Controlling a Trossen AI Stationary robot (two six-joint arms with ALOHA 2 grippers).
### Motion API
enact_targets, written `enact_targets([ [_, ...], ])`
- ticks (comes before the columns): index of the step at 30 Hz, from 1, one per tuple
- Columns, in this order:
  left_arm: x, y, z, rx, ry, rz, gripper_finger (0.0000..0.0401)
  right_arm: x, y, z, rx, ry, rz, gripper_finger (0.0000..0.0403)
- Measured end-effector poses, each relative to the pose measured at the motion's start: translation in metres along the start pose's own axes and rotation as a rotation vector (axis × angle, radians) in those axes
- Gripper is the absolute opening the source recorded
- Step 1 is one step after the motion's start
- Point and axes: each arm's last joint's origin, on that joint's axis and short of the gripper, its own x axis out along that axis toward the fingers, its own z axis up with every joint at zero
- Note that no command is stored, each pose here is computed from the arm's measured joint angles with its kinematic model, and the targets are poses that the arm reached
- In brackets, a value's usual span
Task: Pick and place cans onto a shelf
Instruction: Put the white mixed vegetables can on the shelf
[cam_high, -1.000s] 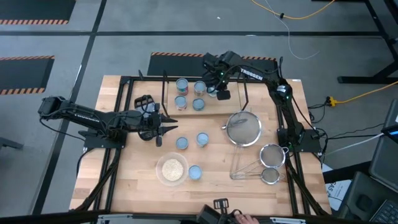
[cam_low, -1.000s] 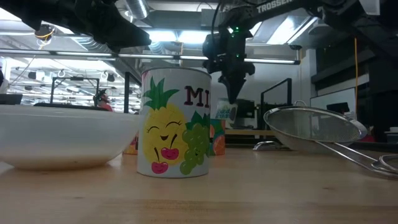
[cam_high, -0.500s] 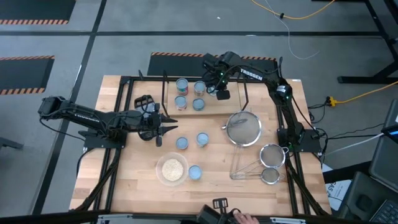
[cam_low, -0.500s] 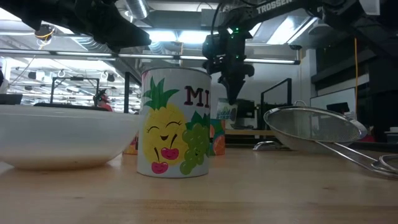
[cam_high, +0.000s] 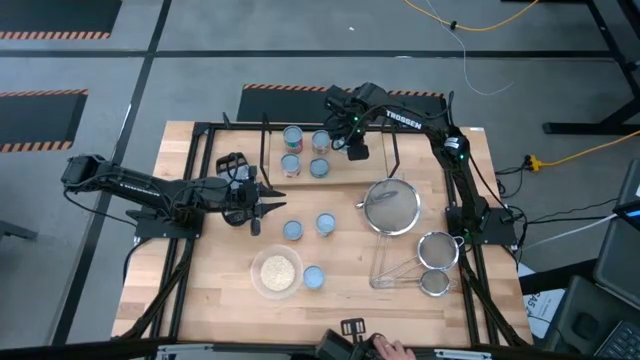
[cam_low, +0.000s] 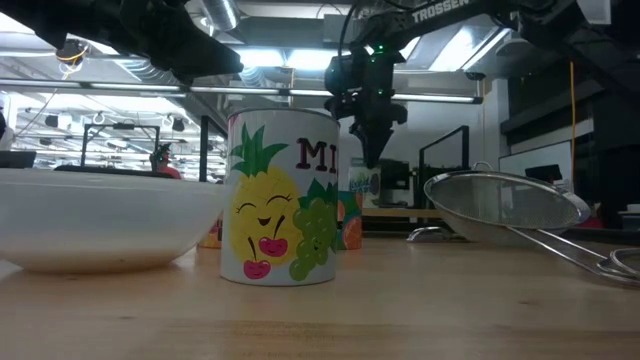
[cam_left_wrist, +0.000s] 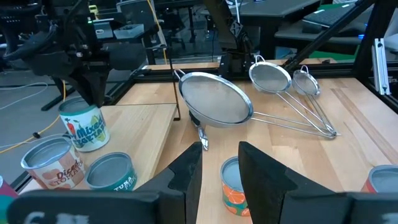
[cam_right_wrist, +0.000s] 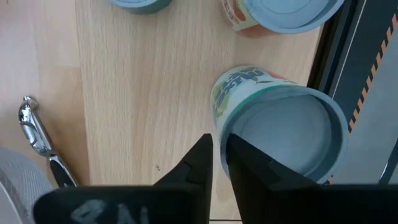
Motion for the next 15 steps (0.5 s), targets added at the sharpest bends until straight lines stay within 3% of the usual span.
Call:
enact_targets([
  [15, 0.0000, 0.0000, 0.0000, 0.000, 0.000, 0.000, 0.0098, -0.0002, -0.0012, 0.0015, 0.000, -0.017, -0.010, 0.0064],
])
